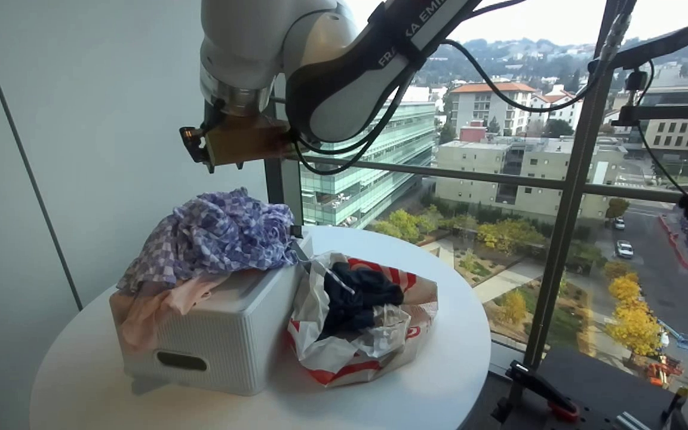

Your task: Remove the clothing from the plastic bag and put them on top of the storage container.

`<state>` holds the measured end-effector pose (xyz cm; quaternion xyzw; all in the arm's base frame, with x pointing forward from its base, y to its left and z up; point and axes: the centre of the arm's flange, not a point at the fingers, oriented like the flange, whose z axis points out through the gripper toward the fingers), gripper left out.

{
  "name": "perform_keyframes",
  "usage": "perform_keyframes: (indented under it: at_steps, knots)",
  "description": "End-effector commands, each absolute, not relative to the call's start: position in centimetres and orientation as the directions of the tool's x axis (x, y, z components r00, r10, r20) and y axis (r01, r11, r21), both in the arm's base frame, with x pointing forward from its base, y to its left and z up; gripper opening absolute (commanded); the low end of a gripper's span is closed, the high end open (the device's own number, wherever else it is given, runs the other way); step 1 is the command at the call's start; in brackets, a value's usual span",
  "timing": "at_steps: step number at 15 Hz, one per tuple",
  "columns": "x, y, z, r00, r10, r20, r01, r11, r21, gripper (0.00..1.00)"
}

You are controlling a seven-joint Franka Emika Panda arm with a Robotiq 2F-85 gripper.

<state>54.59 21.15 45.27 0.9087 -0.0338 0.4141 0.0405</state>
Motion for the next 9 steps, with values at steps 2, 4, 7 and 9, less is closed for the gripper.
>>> perform_keyframes:
  at_steps: [2, 4, 7, 9]
  knots:
    - [52.6, 15.2, 48.7, 0.681, -0.030, 0.732, -0.173, -0.977, 0.121, 0.91]
    - [51.7, 10.9, 46.5, 0.769, -0.062, 0.636, -0.210, -0.965, 0.160, 1.00]
    - [49.4, 5.5, 41.1, 0.875, -0.113, 0.470, -0.205, -0.967, 0.151, 1.00]
    - [48.4, 3.0, 36.8, 0.930, -0.118, 0.348, -0.178, -0.973, 0.146, 1.00]
